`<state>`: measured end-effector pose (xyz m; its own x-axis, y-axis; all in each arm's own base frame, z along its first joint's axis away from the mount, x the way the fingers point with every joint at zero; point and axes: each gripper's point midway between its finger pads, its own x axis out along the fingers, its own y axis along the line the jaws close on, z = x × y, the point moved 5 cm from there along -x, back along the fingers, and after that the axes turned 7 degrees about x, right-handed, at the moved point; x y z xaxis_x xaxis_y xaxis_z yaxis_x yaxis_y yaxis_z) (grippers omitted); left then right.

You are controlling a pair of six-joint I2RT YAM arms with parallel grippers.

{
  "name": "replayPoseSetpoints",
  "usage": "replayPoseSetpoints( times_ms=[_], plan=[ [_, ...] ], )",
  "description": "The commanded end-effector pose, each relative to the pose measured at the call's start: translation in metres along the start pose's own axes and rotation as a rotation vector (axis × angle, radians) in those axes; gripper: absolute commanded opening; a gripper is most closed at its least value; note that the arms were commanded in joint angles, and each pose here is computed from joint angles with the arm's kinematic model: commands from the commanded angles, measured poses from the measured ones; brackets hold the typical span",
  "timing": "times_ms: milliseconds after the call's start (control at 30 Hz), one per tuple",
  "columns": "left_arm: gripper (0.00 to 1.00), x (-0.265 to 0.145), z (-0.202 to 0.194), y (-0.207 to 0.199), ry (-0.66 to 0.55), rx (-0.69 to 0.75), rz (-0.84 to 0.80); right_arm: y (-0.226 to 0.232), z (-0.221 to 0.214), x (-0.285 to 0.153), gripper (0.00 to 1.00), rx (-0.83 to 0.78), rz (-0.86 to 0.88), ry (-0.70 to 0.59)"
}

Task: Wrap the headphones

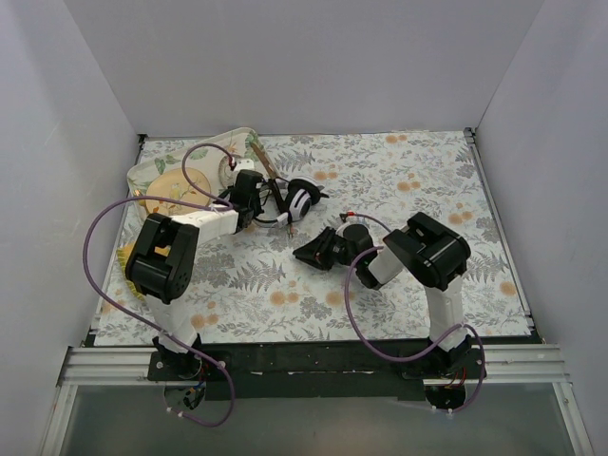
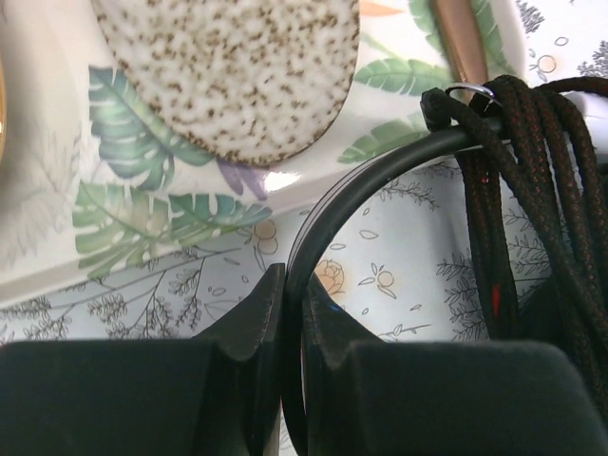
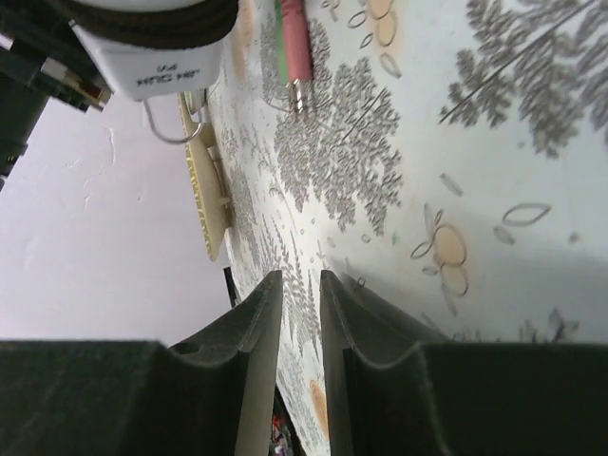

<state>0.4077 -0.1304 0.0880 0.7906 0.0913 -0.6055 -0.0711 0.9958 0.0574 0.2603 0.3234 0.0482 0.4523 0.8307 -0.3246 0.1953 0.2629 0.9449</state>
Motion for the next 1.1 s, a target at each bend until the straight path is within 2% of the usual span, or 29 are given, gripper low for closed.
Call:
replayPoseSetpoints(
  times_ms=[0, 67, 200, 433, 500, 567, 633, 700, 733, 900, 1033, 1067],
  plan=[
    [0.00, 0.002, 0.020, -0.001, -0.114, 0.067, 0.000, 0.033, -0.002, -0.014, 0.31, -0.129, 0.094, -0.016],
    [0.00, 0.003, 0.009, -0.002, -0.090, 0.104, -0.028, 0.038, 0.000, -0.020, 0.31, -0.179, 0.086, -0.046],
    [0.00, 0.006, -0.013, -0.026, -0.008, 0.202, -0.242, 0.055, 0.002, -0.035, 0.31, -0.263, 0.095, -0.095],
    [0.02, 0.015, -0.028, -0.040, 0.109, 0.276, -0.342, 0.069, 0.006, -0.056, 0.31, -0.413, 0.051, -0.161],
    [0.12, 0.017, -0.028, -0.037, 0.107, 0.271, -0.314, 0.077, 0.009, -0.063, 0.31, -0.452, 0.052, -0.186],
    [0.16, 0.016, -0.022, -0.033, 0.086, 0.270, -0.283, 0.075, 0.012, -0.068, 0.32, -0.496, 0.016, -0.210],
    [0.27, 0.013, -0.019, -0.032, 0.073, 0.268, -0.278, 0.080, 0.018, -0.074, 0.32, -0.547, -0.005, -0.245],
    [0.36, 0.009, -0.004, -0.030, 0.013, 0.260, -0.263, 0.088, 0.023, -0.080, 0.33, -0.587, -0.001, -0.278],
    [0.45, 0.007, 0.001, -0.029, 0.000, 0.260, -0.253, 0.091, 0.027, -0.082, 0.33, -0.607, -0.009, -0.296],
    [0.68, -0.005, 0.031, -0.014, -0.080, 0.269, -0.144, 0.104, 0.039, -0.098, 0.35, -0.726, -0.050, -0.342],
    [0.90, -0.023, 0.056, -0.004, -0.125, 0.295, -0.098, 0.114, 0.056, -0.115, 0.39, -0.793, -0.093, -0.434],
    [0.98, -0.028, 0.058, -0.001, -0.120, 0.303, -0.088, 0.117, 0.060, -0.120, 0.39, -0.806, -0.098, -0.451]
  ],
)
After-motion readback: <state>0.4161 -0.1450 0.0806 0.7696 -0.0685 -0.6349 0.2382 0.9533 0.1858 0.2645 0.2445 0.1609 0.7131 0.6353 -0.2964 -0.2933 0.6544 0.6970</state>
